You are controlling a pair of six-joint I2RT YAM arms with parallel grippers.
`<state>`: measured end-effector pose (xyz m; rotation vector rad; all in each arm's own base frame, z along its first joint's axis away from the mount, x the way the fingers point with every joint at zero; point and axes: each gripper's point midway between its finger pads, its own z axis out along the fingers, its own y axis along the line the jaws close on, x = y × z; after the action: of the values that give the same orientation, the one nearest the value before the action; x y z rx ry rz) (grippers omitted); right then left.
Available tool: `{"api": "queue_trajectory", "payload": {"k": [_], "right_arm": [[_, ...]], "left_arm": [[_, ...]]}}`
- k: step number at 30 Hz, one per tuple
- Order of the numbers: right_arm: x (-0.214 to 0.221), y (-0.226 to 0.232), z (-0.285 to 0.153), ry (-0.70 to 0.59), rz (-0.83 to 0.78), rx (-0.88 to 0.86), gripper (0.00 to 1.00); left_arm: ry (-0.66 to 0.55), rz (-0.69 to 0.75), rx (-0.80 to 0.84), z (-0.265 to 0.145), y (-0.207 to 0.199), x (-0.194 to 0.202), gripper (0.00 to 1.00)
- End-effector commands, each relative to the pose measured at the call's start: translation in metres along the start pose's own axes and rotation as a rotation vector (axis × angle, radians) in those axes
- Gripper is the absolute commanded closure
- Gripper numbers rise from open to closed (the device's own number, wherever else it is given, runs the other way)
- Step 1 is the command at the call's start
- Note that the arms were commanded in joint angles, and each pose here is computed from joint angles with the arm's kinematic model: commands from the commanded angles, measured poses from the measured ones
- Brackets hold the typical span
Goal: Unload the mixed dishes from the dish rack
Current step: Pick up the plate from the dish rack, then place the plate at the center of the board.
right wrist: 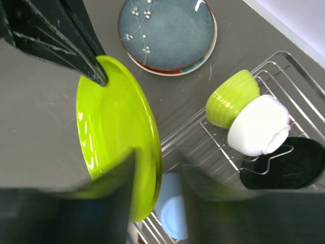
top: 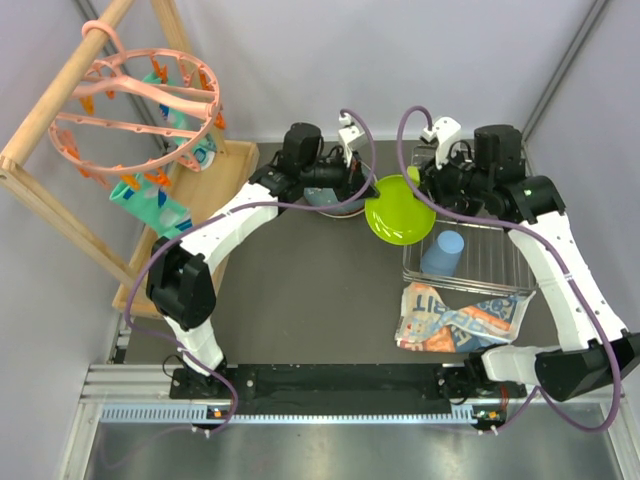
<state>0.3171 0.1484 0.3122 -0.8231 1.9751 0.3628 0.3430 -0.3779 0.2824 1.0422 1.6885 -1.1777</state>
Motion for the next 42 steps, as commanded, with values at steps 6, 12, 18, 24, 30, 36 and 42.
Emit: {"api": "queue_trajectory", "payload": {"k": [6,12,18,24,30,36,42], "right_arm": [[-0.018,-0.001,-0.012,-0.073,-0.039,0.047,0.36],[-0.015,-0.01,-0.015,-0.063,-0.037,0.103,0.35],[-0.009,-0.012,-0.015,-0.052,-0.034,0.119,0.34],[-0.009,-0.013,-0.017,-0.051,-0.034,0.125,0.34],[-0.007,-0.014,-0.019,-0.045,-0.044,0.136,0.34],[-0.002,-0.015,-0.02,-0.034,-0.052,0.145,0.34],[-0.001,-0.012,-0.014,-0.031,-0.045,0.124,0.34]], "left_arm": [[-0.041,0.033,-0.085,-0.007,0.018,-0.01,1.0],[-0.104,-0.148,-0.223,-0.029,0.072,-0.012,1.0],[-0.16,-0.408,-0.394,-0.059,0.14,-0.004,1.0],[-0.173,-0.615,-0.49,-0.07,0.203,0.014,1.0],[-0.158,-0.754,-0.539,-0.064,0.247,0.047,1.0],[-0.124,-0.798,-0.578,-0.059,0.265,0.072,1.0],[-0.08,-0.823,-0.623,-0.057,0.276,0.097,1.0]]}}
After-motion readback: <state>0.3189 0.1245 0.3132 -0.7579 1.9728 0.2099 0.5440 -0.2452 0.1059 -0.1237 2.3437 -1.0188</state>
